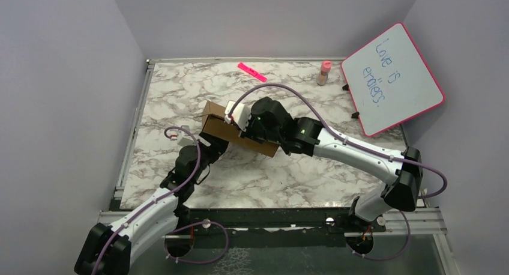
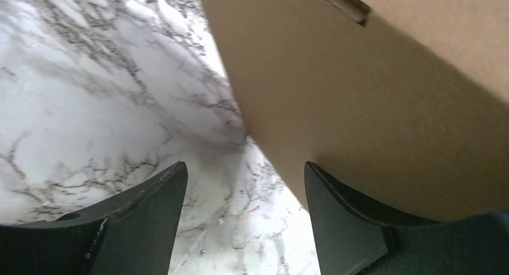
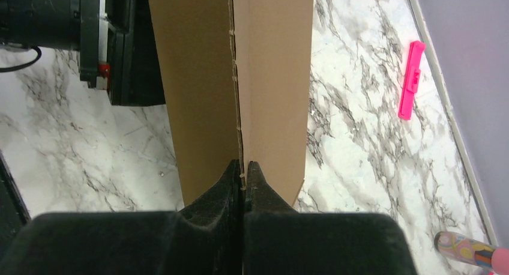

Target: Fold the paper box

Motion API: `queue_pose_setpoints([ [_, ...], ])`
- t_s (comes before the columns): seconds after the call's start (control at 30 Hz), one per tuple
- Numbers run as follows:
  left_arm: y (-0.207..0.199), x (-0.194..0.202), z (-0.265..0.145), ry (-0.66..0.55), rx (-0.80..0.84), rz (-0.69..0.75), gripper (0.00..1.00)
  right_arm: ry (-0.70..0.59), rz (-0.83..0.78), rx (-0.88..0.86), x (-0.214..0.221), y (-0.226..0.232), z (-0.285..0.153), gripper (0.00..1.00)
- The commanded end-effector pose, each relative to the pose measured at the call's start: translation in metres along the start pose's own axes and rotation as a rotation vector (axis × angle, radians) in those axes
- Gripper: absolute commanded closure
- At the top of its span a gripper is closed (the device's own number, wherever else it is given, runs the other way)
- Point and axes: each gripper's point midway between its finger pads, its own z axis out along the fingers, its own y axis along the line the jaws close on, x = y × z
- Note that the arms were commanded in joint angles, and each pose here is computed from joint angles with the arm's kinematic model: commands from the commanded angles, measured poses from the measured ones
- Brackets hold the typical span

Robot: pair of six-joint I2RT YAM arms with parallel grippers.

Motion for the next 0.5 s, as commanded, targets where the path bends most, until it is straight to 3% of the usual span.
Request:
queue_pose_setpoints([
  [0.0, -0.043, -0.016, -0.003, -0.044, 0.114, -0.049, 0.28, 0.057, 0.058, -0.113, 0.001, 0.014, 0.000, 0.99],
  [0.47, -0.041, -0.002, 0.006, 0.002, 0.077, -0.051, 0.27, 0.148, 0.174, -0.248, 0.032, -0.014, 0.034, 0.99],
])
